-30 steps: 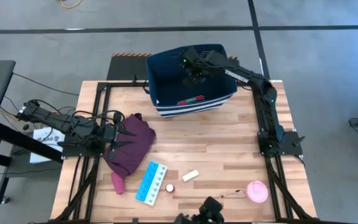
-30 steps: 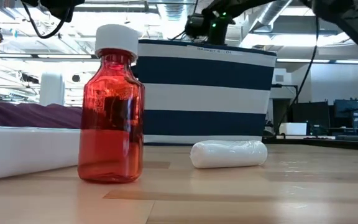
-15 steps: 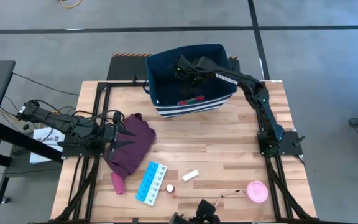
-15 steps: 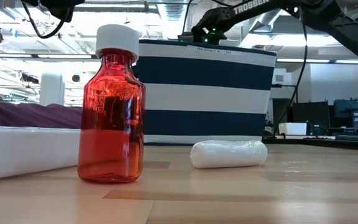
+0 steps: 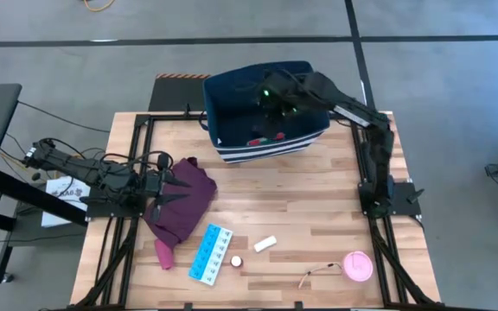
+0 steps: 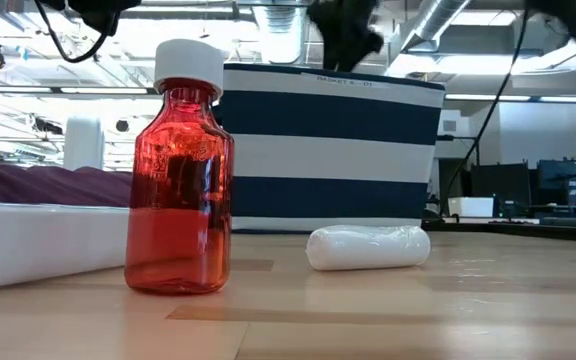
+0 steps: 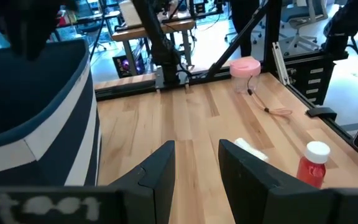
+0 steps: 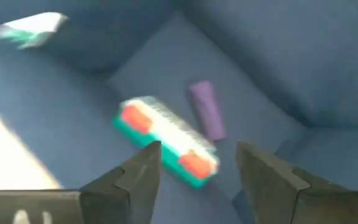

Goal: Pick & place medical supplies in basket/bin
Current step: Put the red pill bottle into the blue bin

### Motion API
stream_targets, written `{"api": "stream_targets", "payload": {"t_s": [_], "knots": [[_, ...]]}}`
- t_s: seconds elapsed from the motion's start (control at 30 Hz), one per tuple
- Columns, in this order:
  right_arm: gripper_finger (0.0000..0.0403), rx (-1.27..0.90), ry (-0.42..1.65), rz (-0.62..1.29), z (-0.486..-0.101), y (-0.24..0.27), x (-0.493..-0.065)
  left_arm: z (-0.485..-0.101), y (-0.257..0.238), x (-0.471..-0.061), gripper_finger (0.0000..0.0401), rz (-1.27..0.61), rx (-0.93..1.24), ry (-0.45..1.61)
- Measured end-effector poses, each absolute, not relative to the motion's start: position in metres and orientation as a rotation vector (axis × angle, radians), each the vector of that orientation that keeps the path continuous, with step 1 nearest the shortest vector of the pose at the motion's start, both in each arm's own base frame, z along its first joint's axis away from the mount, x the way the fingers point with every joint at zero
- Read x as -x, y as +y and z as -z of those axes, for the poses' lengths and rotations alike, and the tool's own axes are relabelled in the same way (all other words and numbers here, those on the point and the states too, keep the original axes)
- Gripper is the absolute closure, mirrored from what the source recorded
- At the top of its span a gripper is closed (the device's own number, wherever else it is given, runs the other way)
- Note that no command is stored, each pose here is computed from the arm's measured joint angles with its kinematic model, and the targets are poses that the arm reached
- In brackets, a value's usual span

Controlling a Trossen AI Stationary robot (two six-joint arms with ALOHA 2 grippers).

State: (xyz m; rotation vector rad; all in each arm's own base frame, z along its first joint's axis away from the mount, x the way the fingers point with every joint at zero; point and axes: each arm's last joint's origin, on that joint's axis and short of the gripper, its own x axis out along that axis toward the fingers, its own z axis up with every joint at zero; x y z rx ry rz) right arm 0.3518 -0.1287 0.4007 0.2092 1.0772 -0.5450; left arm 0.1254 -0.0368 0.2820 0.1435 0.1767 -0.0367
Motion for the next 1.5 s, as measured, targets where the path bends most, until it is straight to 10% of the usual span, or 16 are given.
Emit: {"api": "stream_targets", "payload": {"t_s": [0.4, 0.87, 1.5], "knots": [[0.0215, 0.022, 0.938, 0.113, -0.438, 0.041, -0.342, -0.276, -0.04, -0.126, 0.0287, 0.126, -0.006, 0.217], [0.0236, 0.171, 0.878, -0.199, -0.336, 0.196, -0.416, -0.268, -0.042, -0.123, 0.0287, 0.135, 0.142, 0.318], [0.0168, 0.035, 0.983, -0.093, -0.271, 0.223, -0.44, -0.264, -0.052, -0.117, 0.0287, 0.211, 0.159, 0.374]]}}
